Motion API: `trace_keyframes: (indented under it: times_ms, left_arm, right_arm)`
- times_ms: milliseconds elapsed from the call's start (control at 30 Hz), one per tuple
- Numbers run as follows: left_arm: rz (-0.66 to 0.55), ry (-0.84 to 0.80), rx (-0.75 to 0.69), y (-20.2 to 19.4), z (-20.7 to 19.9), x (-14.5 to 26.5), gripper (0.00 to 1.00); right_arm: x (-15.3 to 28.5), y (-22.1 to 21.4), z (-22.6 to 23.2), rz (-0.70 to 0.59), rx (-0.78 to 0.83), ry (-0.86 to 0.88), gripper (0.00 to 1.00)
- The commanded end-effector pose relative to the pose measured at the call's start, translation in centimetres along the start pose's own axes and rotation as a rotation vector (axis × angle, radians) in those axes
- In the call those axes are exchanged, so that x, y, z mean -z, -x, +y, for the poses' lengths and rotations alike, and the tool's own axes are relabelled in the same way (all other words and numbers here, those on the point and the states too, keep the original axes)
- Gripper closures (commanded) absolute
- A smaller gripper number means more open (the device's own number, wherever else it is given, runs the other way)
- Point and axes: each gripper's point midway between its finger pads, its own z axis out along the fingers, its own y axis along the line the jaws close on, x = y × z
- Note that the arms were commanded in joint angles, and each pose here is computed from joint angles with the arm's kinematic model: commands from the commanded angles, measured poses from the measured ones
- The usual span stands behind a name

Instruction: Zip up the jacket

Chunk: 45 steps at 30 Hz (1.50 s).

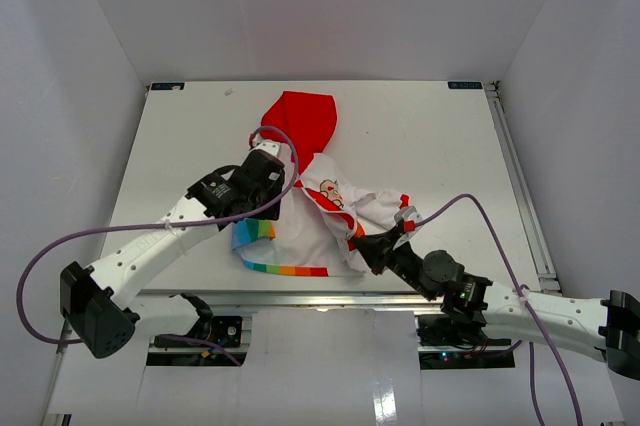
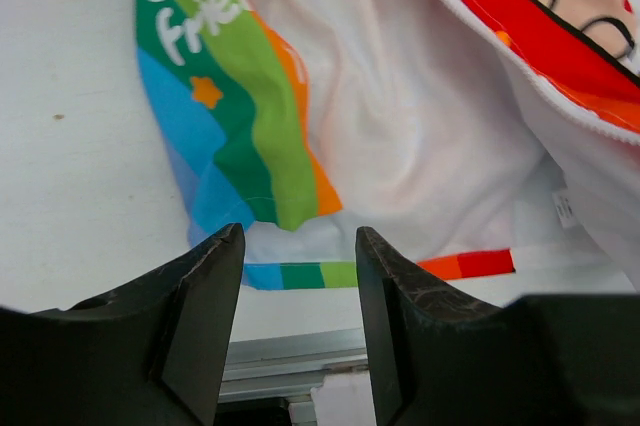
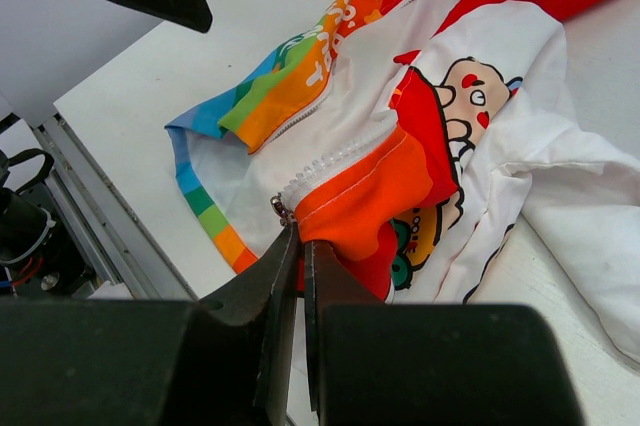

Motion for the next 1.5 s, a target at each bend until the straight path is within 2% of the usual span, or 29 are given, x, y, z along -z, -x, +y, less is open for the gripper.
trace_keyframes:
  times_ms: [0,133,400,600,867,1100,1200,1267,1467]
  left_arm:
    - [0.066,-0.204,-0.139,-1.7,-4.5,-1.2,0.41]
    - [0.114,-0.247,-0.169,-3.2,-6.1,-3.4,0.41]
    - [0.208,-0.153,-0.181,-6.1,-4.8,-5.8,0.4]
    - [0.293,0.022,-0.187,-8.6,-1.5,-6.4,0.42]
    - [0.315,0.107,-0.184,-9.1,0.5,-6.8,0.53]
    - [0.364,0.203,-0.185,-9.8,2.0,-7.6,0.58]
    - [0.36,0.262,-0.166,-9.0,2.7,-6.8,0.62]
    - [0.318,0.254,-0.138,-7.7,2.6,-5.7,0.6]
    - [0.199,0.395,-0.043,-3.7,4.8,-2.3,0.5]
  right_arm:
    - [-0.2,1.1,0.0,-0.034,-0.009,-0.008,0.92]
    - [-0.1,1.2,0.0,-0.039,-0.008,-0.007,0.92]
    - [0.0,1.1,-0.2,-0.037,-0.005,-0.014,0.92]
    - [0.0,1.1,-0.1,-0.038,-0.008,-0.01,0.92]
    - [0.0,1.1,-0.3,-0.039,-0.011,-0.018,0.92]
    - [0.1,1.0,-0.4,-0.038,-0.008,-0.02,0.92]
    - [0.1,1.0,-0.5,-0.04,-0.009,-0.024,0.92]
    - [0.2,0.9,-0.5,-0.038,-0.009,-0.026,0.92]
    - [0.2,1.0,-0.5,-0.04,-0.012,-0.021,0.92]
